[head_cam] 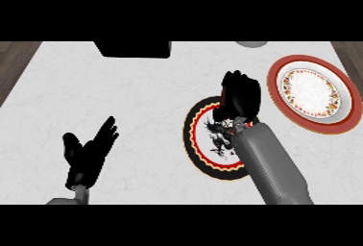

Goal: Pick the sweet potato from the plate and place it in the plate

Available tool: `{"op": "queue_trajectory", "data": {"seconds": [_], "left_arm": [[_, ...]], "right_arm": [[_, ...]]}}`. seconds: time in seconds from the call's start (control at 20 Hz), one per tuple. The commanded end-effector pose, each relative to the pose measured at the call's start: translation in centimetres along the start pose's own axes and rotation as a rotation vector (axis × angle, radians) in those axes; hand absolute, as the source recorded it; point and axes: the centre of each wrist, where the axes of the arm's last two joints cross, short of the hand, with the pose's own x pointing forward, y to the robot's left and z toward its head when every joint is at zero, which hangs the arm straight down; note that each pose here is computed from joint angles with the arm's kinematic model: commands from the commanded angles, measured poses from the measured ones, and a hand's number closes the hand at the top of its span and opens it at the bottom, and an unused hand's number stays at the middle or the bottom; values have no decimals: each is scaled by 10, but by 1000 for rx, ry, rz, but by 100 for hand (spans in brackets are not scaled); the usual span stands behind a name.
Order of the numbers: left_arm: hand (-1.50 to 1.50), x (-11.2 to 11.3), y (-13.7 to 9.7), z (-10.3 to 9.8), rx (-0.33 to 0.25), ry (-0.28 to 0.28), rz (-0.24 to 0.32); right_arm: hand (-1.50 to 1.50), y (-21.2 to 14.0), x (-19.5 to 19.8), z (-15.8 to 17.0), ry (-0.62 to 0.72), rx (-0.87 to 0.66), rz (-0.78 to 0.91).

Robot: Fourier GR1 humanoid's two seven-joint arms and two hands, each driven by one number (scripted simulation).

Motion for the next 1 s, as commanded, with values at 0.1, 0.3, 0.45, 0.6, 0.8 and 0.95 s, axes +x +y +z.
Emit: {"op": "queue_trajectory", "data": {"seconds": [0.1,0.3,0.45,0.6,0.8,0.95], "left_arm": [[0,6,-10,-2,-35,-7,-27],[0,4,-9,-6,-45,-2,-26],[0,4,-5,-9,-40,5,-27],[0,-1,-13,-7,-42,23,-25],[0,-1,-10,-5,-14,4,-14],[0,-3,-11,2,-18,11,-13]], "right_arm": [[150,-41,15,-32,412,-302,-242],[150,-47,23,-42,534,-471,-353],[150,-54,20,-53,598,-571,-407],[150,-46,9,-57,630,-629,-464],[150,-41,-17,-63,665,-726,-543],[150,-18,-37,-66,685,-768,-474]]}}
